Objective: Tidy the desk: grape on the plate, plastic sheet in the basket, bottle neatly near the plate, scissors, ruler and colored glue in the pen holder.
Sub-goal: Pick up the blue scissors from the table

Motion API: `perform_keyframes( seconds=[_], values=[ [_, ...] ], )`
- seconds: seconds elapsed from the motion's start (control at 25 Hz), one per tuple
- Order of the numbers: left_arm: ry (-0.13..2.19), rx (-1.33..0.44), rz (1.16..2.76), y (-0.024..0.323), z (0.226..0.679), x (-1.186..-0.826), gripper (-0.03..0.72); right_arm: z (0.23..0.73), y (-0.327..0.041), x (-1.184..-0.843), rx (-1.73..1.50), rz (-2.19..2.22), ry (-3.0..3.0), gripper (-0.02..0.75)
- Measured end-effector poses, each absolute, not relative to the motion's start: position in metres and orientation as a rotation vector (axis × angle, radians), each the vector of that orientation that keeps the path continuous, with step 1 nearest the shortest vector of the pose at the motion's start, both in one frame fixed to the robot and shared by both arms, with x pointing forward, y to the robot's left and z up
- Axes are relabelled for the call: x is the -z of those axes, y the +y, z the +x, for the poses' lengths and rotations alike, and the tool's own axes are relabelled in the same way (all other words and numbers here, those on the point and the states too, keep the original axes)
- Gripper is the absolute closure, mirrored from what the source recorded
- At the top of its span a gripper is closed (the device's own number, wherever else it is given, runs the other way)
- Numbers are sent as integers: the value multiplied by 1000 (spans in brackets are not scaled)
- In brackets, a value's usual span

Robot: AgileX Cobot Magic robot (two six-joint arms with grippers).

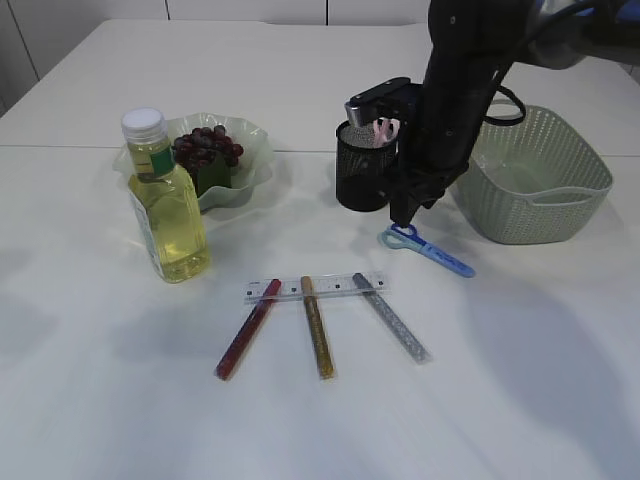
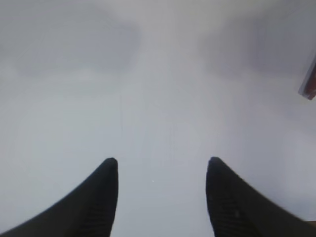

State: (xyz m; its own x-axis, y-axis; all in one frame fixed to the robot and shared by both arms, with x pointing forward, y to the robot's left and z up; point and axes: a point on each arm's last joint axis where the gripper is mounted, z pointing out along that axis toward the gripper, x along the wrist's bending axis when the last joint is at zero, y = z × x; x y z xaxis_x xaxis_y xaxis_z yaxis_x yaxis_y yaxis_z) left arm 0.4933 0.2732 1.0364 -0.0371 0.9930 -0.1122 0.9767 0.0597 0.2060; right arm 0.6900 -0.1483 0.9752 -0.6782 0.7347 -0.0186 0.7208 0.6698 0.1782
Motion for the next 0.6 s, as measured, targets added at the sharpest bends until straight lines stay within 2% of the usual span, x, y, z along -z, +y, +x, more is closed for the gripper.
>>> perform_keyframes(
  seconds=[0.2,0.6],
  values=[
    [2108,-109,2010,273,494,-1036,273,685,-132,-970,-261,1193,2829,321],
    [2108,-109,2010,273,494,-1036,273,689,-132,-964,-248,1179,2812,321]
  ],
)
